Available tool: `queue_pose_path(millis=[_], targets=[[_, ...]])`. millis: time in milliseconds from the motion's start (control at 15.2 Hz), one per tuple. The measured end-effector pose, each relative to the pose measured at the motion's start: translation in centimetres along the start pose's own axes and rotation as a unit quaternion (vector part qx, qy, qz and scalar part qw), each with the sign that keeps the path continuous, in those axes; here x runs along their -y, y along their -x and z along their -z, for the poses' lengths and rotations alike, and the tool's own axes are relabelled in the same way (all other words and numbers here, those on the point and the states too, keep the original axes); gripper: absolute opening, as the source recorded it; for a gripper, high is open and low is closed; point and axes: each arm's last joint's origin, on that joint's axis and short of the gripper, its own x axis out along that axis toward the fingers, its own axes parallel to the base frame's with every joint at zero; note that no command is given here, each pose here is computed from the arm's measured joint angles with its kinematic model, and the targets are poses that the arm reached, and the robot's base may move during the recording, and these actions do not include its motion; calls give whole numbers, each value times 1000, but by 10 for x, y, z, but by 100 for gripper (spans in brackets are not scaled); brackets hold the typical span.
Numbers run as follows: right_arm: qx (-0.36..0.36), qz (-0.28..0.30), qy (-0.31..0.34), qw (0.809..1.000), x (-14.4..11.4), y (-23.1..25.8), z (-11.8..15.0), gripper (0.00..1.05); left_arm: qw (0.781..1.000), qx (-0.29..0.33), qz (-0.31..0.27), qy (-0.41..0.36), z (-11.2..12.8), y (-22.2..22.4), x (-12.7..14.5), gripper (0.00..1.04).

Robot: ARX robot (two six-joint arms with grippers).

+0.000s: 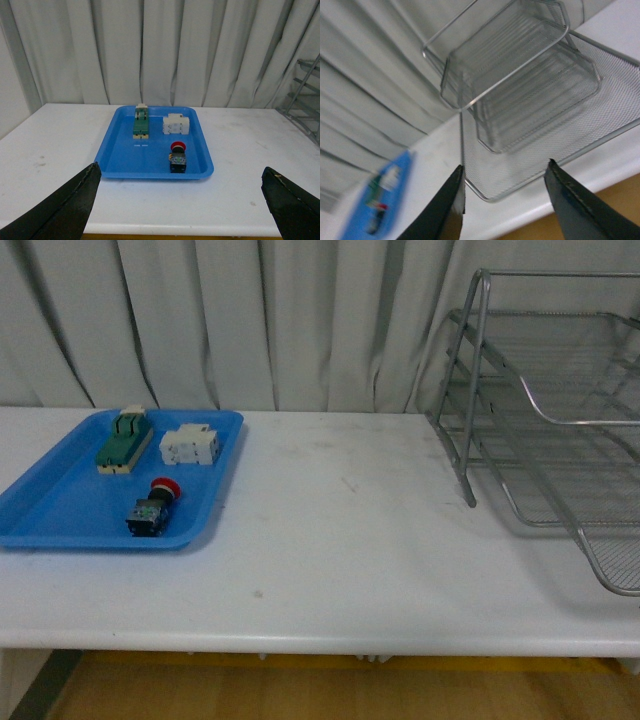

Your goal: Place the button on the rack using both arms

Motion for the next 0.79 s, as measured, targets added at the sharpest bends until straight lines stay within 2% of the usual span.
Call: queue_pose_path(millis=[66, 131, 197, 328, 787], targets=[[-7, 3, 101, 995, -9, 7, 7, 40, 1000, 0, 0, 0, 0, 0, 0, 98], [17, -3, 206, 978, -23, 14, 6, 28, 1000, 0, 0, 0, 0, 0, 0, 98], [32, -9, 248, 968, -32, 20, 7, 19, 1000, 0, 0, 0, 0, 0, 0, 98], [49, -19, 292, 955, -45, 25, 11, 1, 1000, 0, 0, 0, 0, 0, 0, 98], [53, -15, 308, 950, -53, 30, 18, 2, 1000, 0, 0, 0, 0, 0, 0, 98]])
